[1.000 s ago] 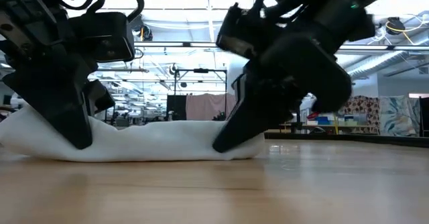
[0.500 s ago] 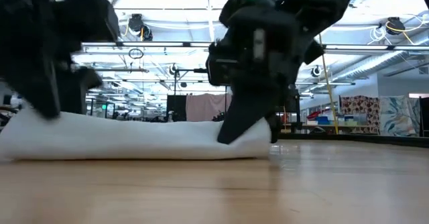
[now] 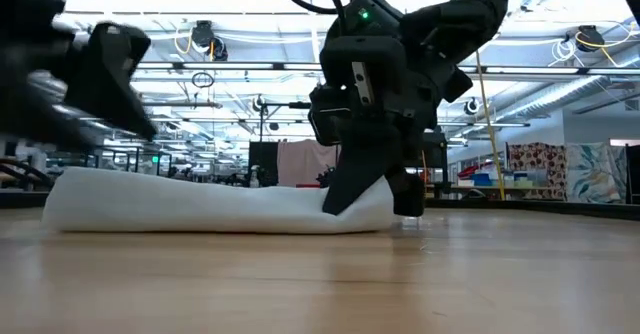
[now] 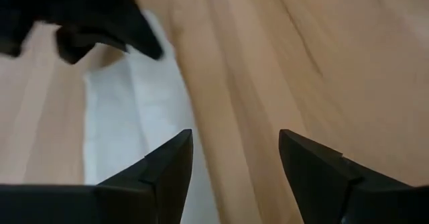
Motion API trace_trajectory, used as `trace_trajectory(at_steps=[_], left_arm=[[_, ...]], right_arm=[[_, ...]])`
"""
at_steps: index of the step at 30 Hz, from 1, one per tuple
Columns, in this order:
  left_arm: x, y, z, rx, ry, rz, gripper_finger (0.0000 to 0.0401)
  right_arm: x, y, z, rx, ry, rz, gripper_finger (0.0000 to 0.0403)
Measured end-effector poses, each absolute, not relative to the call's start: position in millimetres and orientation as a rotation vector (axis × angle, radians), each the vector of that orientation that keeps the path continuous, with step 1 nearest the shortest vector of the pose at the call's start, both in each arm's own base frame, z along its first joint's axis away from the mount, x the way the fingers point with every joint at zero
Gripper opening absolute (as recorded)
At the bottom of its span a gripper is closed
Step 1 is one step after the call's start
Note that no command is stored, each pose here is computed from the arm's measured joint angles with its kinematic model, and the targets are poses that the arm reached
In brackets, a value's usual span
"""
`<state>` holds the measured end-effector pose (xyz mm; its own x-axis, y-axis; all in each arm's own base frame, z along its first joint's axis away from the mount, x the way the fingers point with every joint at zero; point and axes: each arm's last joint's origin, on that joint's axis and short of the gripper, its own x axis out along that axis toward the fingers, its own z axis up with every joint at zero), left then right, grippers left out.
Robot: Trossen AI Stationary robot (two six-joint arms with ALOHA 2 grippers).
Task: Roll towel
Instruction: Roll the white towel
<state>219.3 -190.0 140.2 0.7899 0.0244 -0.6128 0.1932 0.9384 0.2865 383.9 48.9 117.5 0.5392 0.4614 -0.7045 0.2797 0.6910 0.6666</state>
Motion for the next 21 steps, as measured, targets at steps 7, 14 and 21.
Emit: trace_trajectory(at_steps=[7,14,21], left_arm=[[222.1,-190.8,108.8,0.551,0.702,-0.036,0.0226],[224.4,-176.8,103.5,0.590,0.793,0.001,0.0217],[233.1,-162.4,102.2,0.513,0.872,-0.005,0.0164]], right_arm=[[383.4,49.8,117.7,0.886,1.046,0.130,0.0007],[383.6,50.0,118.0,0.893,1.045,0.134,0.0008],[383.5,51.1,118.7,0.898,1.054,0.182,0.0008]])
